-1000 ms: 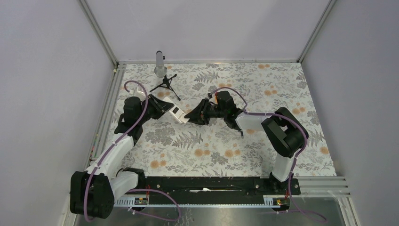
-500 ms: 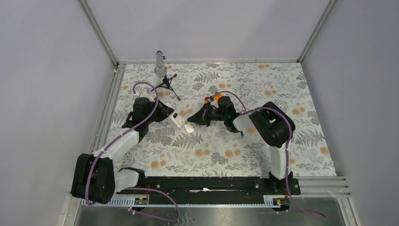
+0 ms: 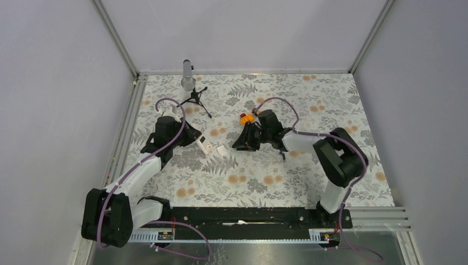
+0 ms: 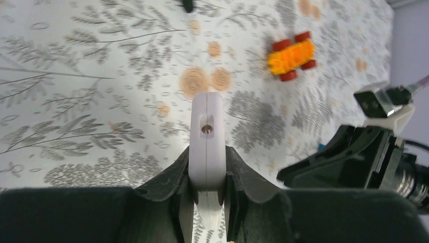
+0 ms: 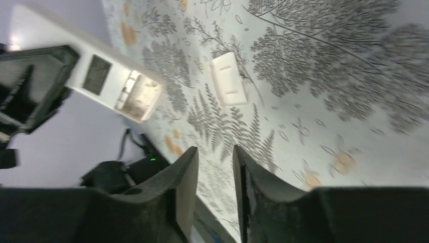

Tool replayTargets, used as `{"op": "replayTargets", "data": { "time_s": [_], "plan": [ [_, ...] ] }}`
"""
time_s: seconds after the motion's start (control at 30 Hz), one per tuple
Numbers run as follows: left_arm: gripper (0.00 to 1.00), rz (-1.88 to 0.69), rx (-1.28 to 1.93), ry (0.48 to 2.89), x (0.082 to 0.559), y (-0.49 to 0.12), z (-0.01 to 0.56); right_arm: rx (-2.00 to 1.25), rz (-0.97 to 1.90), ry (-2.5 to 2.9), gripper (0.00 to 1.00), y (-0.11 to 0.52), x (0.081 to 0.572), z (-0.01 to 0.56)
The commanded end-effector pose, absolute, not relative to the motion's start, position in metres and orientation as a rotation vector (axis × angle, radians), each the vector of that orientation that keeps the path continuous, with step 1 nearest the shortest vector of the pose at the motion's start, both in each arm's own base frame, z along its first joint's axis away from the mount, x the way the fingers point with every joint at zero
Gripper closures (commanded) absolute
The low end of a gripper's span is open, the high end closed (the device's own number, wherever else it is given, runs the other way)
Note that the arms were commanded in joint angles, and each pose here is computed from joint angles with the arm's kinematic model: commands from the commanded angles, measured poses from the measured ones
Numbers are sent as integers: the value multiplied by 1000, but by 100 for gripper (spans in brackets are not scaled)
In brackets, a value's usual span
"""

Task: Load the batteries into the remote control
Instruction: Adjust the remote control.

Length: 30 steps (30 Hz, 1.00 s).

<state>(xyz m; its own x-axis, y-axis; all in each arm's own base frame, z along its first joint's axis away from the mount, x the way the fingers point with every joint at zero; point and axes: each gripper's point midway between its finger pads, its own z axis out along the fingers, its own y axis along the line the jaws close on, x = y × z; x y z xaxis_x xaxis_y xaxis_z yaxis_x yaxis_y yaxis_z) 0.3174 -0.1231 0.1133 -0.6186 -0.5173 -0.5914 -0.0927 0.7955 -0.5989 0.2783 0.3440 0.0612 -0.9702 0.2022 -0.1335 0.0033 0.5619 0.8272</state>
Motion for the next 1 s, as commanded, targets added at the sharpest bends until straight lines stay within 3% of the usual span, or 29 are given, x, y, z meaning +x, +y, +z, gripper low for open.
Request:
{"op": "replayTargets", "data": {
  "time_s": [0.0,0.13,0.27,0.33,0.57,0.73,0.8,0.97],
  "plan": [
    [100,-890,-191,2046,308,-155,177,-60,823,2601,54,280,283,70],
    [100,-1074,10,1906,282,-177,201,28,301,2596,33,198,291,67],
    [100,-1105,40,1796,272,-177,219,173,32,2664,28,135,286,64],
    [100,-1132,74,1755,269,-181,226,246,-13,2710,31,118,280,58],
    [100,-1350,276,1691,248,-207,243,235,153,2775,40,123,267,53],
    [100,-1436,418,1622,232,-215,262,-173,940,2608,36,216,253,106],
    [100,-1439,448,1616,230,-216,268,-161,903,2528,31,212,260,117],
    [100,-1412,455,1623,233,-216,270,98,370,2577,30,147,283,91]
  ]
}}
